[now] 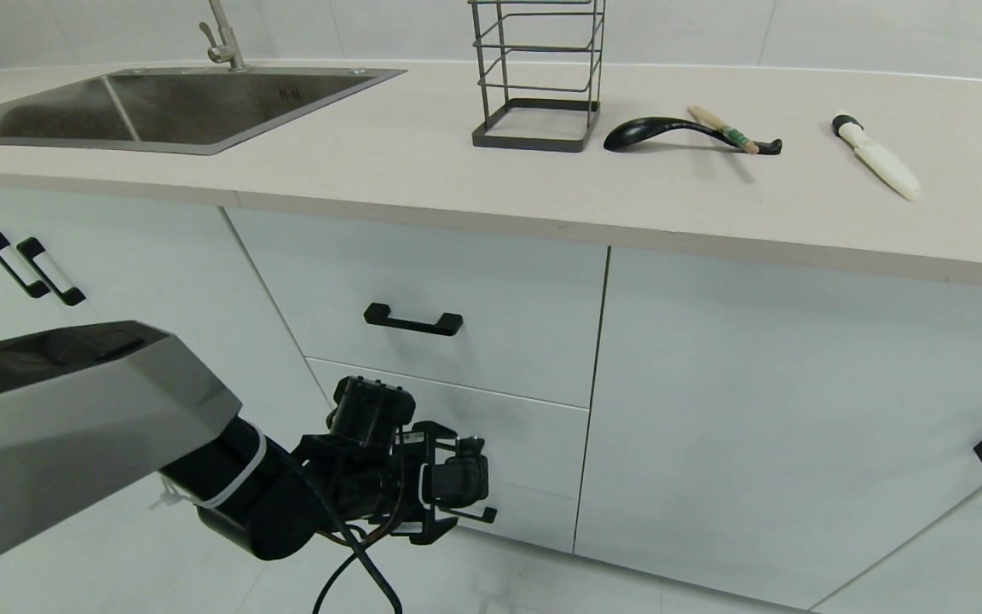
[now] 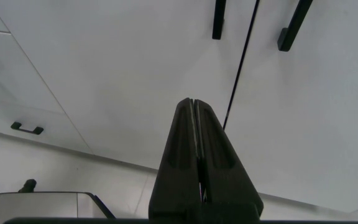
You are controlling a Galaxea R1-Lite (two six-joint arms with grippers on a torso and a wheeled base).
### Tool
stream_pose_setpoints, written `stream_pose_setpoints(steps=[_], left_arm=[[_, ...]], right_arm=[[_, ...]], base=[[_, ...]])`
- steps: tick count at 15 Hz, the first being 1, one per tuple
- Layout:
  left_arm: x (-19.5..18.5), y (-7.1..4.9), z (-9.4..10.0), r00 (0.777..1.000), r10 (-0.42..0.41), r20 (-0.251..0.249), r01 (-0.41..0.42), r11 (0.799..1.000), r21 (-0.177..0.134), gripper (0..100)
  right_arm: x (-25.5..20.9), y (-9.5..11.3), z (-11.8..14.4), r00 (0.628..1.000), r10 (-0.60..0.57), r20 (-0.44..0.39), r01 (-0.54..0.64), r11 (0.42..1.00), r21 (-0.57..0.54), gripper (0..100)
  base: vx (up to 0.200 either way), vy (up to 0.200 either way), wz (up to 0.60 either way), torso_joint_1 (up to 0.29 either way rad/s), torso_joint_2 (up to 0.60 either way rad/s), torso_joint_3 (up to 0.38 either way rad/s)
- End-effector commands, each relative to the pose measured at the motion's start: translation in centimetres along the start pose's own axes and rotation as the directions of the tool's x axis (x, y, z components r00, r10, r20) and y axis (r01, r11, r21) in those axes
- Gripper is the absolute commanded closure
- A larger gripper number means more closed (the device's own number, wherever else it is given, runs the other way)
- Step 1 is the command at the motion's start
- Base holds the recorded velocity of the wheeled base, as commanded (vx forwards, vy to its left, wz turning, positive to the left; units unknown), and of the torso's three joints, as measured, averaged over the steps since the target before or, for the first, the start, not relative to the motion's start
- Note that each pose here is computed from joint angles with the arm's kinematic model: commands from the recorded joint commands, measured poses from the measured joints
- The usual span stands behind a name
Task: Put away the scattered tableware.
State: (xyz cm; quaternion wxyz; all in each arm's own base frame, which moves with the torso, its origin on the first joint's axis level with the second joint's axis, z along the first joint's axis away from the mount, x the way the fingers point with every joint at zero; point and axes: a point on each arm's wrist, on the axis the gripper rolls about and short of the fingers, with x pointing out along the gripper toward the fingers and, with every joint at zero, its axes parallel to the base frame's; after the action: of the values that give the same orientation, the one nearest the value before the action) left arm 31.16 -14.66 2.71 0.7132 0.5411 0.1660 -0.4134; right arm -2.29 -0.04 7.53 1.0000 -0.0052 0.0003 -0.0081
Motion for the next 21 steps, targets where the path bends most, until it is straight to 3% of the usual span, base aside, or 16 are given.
stream_pose_setpoints(steps=[1, 8, 12, 17, 21], left_arm=[[0.7, -0.4, -0.2, 1.000, -0.010, -0.008, 0.010, 1.000, 0.000, 0], [2.0, -1.0, -0.7, 1.000, -0.019, -0.019, 0.018, 1.000, -0.013, 0], [2.6, -0.7, -0.7, 1.000, -0.016, -0.015, 0.016, 1.000, -0.011, 0], [1.3, -2.5, -1.3, 0.996, -0.076, -0.036, 0.075, 0.997, -0.024, 0], [0.7, -2.4, -1.2, 0.997, -0.070, -0.033, 0.069, 0.997, -0.036, 0]], right_arm=[[0.0, 0.0, 0.0, 1.000, 0.001, -0.001, -0.001, 1.000, 0.000, 100], [0.0, 0.0, 0.0, 1.000, 0.001, -0.001, -0.001, 1.000, 0.000, 100], [0.0, 0.0, 0.0, 1.000, 0.001, -0.001, -0.001, 1.000, 0.000, 100], [0.0, 0.0, 0.0, 1.000, 0.001, -0.001, -0.001, 1.000, 0.000, 100], [0.0, 0.0, 0.0, 1.000, 0.001, -0.001, -0.001, 1.000, 0.000, 100]], base=[[0.000, 0.000, 0.00, 0.000, 0.00, 0.000], [0.000, 0.000, 0.00, 0.000, 0.00, 0.000], [0.000, 0.000, 0.00, 0.000, 0.00, 0.000], [0.000, 0.000, 0.00, 0.000, 0.00, 0.000], [0.000, 0.000, 0.00, 0.000, 0.00, 0.000]])
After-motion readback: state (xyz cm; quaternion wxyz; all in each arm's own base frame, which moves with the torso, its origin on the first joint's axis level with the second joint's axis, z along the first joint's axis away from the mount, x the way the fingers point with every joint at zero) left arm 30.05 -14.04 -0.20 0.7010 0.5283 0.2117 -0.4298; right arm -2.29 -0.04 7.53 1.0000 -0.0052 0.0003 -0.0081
